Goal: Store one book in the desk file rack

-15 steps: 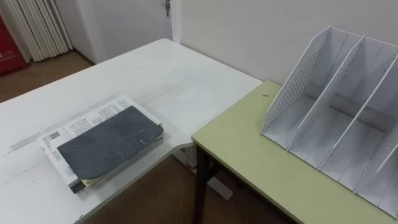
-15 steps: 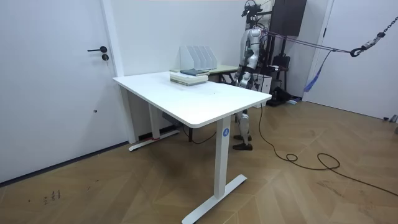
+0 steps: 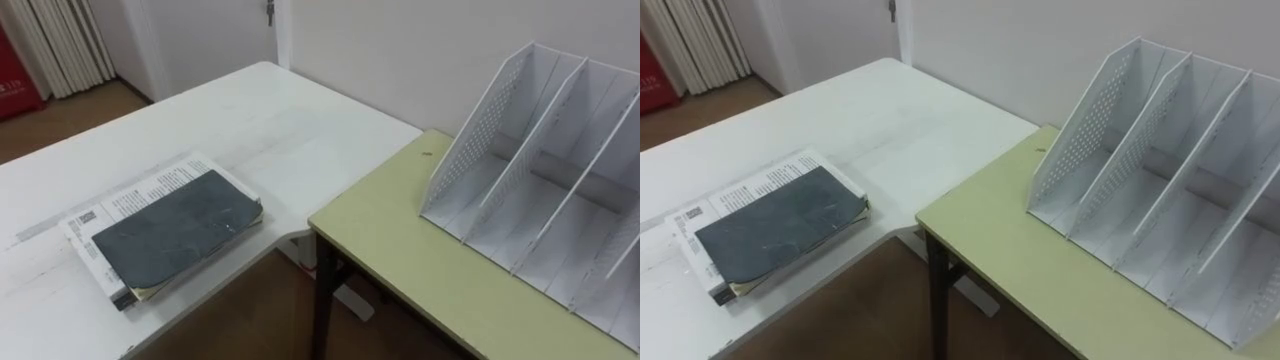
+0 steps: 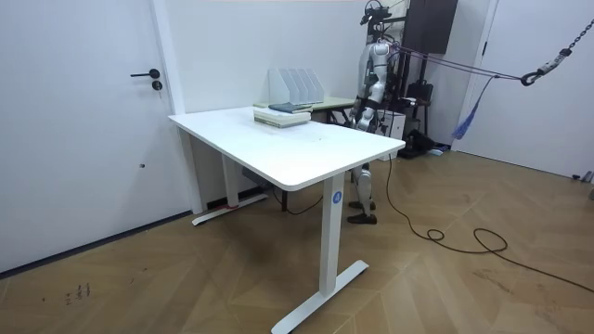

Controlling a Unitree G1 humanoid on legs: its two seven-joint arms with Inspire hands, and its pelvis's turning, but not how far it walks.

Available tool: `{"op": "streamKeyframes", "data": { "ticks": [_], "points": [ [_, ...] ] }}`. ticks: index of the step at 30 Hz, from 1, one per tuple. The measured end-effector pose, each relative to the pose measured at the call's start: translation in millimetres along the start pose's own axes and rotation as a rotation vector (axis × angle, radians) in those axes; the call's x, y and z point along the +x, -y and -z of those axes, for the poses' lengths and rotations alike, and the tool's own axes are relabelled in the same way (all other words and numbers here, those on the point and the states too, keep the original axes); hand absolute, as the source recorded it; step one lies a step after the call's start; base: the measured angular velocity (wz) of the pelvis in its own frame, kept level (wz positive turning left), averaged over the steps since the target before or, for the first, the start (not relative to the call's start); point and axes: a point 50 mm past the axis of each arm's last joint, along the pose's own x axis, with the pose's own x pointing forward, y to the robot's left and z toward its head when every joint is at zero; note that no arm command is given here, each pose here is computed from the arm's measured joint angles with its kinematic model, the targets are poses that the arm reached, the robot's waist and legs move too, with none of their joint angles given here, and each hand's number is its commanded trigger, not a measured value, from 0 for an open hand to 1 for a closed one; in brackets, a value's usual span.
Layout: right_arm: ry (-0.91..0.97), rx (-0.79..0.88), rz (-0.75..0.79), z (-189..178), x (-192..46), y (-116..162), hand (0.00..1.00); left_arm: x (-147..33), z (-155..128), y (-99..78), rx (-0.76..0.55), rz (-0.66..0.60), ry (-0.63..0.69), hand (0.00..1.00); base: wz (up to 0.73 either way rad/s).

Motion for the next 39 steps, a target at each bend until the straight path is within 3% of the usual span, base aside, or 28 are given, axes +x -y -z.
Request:
{"op": "streamKeyframes", "data": {
  "ticks": [8, 18, 25, 28, 34, 39],
  "points": [
    [0.021, -0.007, 0.015, -1.1, 0.1, -0.2, 0.0, 1.5, -11.0, 3.2, 0.096, -0.01, 0.05, 0.0, 0.0],
    [0.048, -0.041, 0.023, -8.3, 1.3, -1.8, 0.0, 1.5, -39.1, 17.3, 0.453, -0.016, 0.172, 0.0, 0.0],
    [0.077, -0.073, 0.011, -17.7, 2.3, -3.9, 0.0, -10.4, -86.9, 49.5, 0.838, 0.019, 0.404, 0.0, -0.01],
    [0.084, -0.08, 0.006, -20.8, 2.8, -5.4, 0.0, -16.7, -105.4, 64.6, 0.941, 0.035, 0.492, 0.0, 0.0],
    [0.098, -0.116, -0.007, -26.5, 3.6, -9.0, 0.0, -27.9, -115.0, 89.5, 1.076, 0.08, 0.604, 0.0, 0.0],
    [0.098, -0.12, -0.007, -27.6, 3.9, -9.1, 0.0, -44.4, -134.9, 97.2, 1.136, 0.067, 0.734, 0.0, 0.03]
  ]
}}
